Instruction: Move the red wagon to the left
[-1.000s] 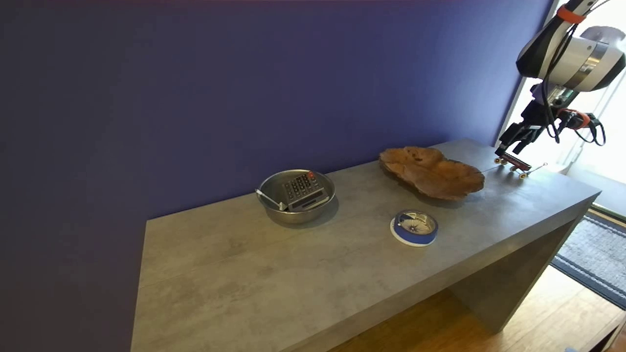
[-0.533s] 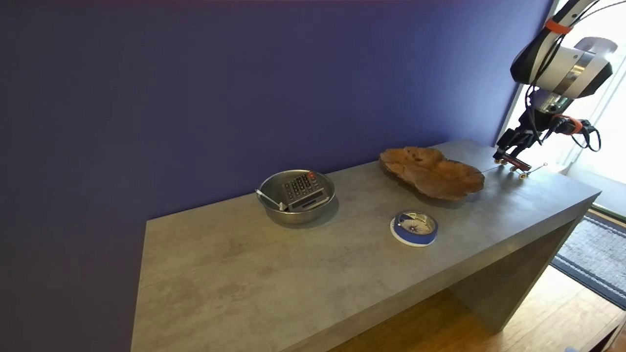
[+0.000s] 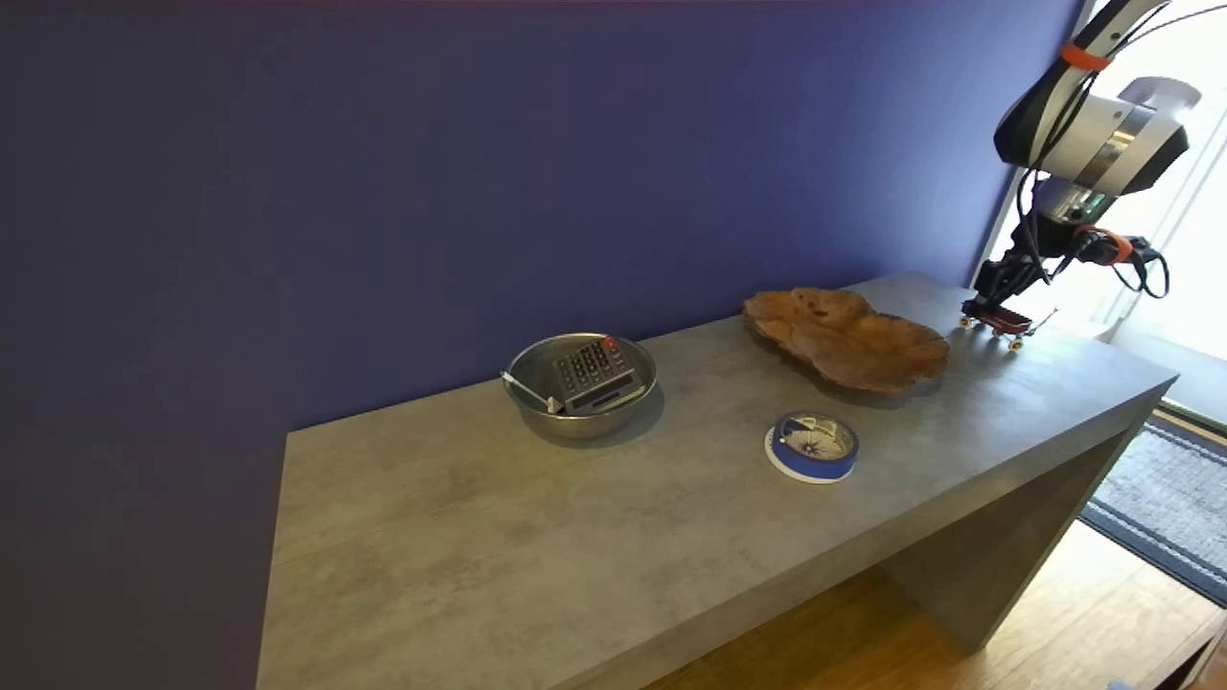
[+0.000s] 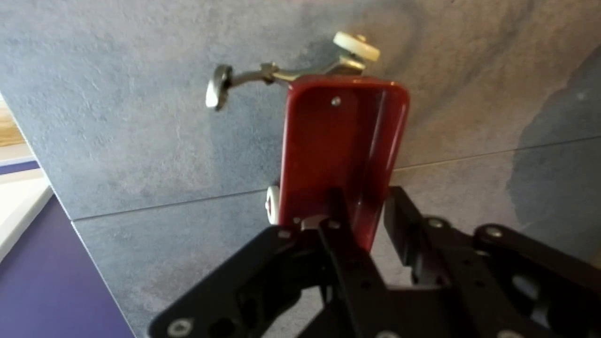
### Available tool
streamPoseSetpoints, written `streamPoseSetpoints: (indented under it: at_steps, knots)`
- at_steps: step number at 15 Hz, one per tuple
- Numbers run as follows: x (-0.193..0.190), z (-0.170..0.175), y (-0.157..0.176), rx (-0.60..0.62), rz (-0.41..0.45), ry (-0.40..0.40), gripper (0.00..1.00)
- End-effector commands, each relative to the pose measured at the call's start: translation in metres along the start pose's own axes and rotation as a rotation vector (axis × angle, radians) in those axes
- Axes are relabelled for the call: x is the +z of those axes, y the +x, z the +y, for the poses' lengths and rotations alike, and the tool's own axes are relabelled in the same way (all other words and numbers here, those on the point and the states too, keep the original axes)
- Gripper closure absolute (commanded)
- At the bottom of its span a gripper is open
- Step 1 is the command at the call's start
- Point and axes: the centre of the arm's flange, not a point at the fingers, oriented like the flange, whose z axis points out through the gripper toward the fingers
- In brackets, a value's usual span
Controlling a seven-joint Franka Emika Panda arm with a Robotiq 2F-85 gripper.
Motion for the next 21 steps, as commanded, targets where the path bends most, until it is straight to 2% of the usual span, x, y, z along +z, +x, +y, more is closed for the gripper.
streamPoseSetpoints:
  at_steps: [1,8,10,11,13,15,20,21]
  knots:
    - [0.005,0.005,-0.001,0.006,0.029,-0.006,0.99]
    - [0.000,0.006,0.003,0.003,0.050,-0.038,0.99]
    - [-0.026,0.006,0.002,-0.020,0.088,-0.048,0.99]
    - [-0.047,0.003,-0.002,-0.063,0.095,-0.034,0.99]
    - [-0.077,-0.010,-0.016,-0.179,0.049,0.047,0.99]
    - [-0.105,-0.020,-0.030,-0.261,0.045,0.107,0.99]
    - [-0.160,-0.046,-0.065,-0.480,0.047,0.270,0.99]
    - [-0.105,-0.037,-0.039,-0.406,0.032,0.211,0.99]
